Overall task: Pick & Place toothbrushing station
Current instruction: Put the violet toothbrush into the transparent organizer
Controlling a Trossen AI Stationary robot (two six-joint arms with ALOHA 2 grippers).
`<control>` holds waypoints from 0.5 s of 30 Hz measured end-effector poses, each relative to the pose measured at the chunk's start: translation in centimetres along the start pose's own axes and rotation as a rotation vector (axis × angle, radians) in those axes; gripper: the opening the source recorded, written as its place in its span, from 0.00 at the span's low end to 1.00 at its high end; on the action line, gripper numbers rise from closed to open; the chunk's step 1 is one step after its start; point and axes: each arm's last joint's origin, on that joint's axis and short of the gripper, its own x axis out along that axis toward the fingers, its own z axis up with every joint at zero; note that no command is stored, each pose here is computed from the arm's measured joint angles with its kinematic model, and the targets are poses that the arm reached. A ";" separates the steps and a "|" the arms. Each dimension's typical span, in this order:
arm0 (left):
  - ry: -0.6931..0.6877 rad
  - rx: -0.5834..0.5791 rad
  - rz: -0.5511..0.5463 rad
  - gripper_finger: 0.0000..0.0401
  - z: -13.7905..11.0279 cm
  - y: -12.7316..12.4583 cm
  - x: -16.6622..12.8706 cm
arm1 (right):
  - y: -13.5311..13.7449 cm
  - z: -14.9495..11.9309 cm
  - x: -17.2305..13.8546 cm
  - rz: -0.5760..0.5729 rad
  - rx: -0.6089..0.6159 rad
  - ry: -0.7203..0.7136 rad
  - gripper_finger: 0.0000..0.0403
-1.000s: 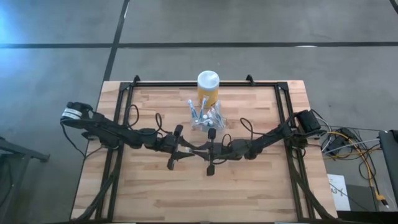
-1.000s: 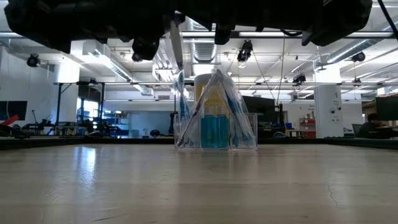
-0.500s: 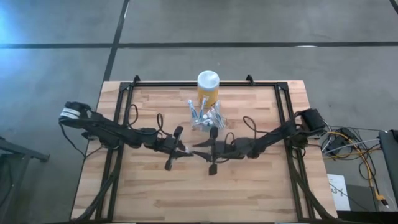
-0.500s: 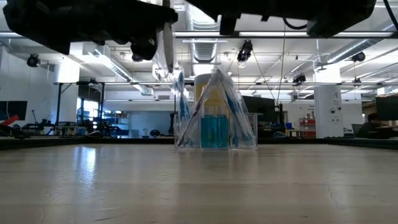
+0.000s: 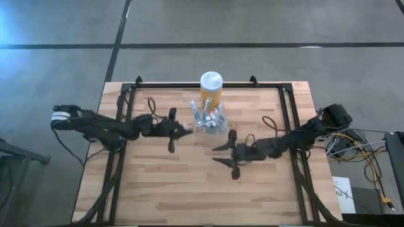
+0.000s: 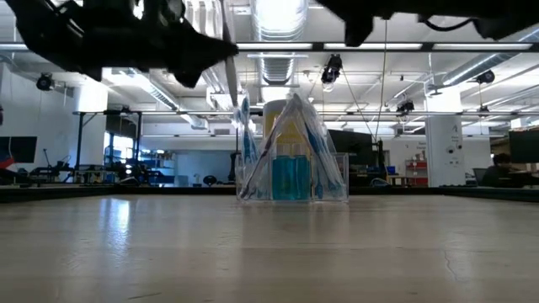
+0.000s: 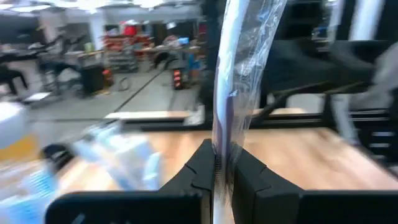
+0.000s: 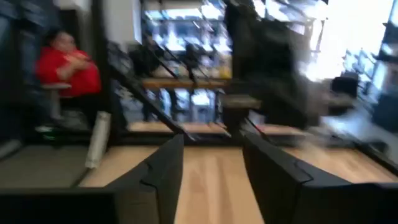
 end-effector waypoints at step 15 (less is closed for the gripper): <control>0.041 -0.064 0.133 0.05 -4.1 5.3 2.9 | 0.9 -3.5 -2.2 0.002 -0.100 -0.038 0.03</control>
